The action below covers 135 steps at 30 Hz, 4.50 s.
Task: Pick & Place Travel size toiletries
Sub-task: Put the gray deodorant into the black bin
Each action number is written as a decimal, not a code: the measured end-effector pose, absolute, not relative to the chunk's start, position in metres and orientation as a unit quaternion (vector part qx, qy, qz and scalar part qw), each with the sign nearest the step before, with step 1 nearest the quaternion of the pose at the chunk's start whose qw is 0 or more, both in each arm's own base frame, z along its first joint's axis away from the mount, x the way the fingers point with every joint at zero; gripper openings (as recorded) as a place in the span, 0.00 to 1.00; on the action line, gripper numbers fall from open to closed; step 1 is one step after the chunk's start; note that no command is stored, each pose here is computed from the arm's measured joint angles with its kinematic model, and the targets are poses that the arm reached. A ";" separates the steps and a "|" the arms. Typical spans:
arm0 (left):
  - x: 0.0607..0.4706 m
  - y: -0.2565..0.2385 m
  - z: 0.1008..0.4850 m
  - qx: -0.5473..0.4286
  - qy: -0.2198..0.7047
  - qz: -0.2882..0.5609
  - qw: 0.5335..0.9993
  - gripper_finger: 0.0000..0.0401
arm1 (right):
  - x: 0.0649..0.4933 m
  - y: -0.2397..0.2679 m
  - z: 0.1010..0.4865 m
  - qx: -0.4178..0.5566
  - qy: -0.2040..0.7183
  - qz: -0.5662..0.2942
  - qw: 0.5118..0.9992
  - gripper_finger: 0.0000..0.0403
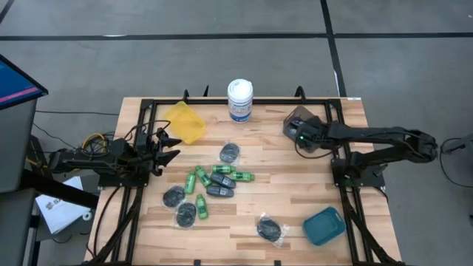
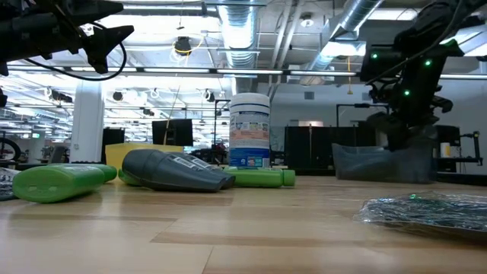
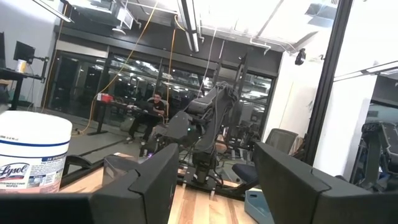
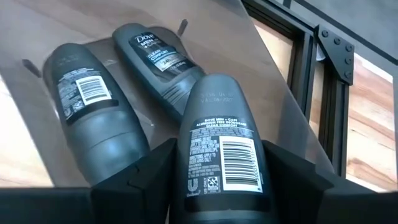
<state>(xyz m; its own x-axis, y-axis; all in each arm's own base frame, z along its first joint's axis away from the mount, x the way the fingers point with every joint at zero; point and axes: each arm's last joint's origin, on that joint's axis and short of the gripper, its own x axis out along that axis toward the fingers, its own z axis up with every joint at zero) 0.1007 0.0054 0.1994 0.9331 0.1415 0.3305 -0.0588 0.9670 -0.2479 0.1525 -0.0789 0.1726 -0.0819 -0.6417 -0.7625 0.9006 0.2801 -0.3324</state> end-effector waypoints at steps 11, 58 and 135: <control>0.101 0.005 0.199 -0.118 -0.175 0.051 0.976 0.51 | 0.156 -0.086 0.166 0.140 0.472 -0.589 0.640 0.56; 0.102 0.006 0.198 -0.119 -0.168 0.052 0.977 0.51 | 0.361 0.049 0.203 -0.067 0.292 -0.138 0.944 0.66; 0.096 0.007 0.175 -0.081 -0.061 0.094 0.990 0.00 | 0.443 0.052 0.109 -0.025 0.398 -0.081 0.913 0.51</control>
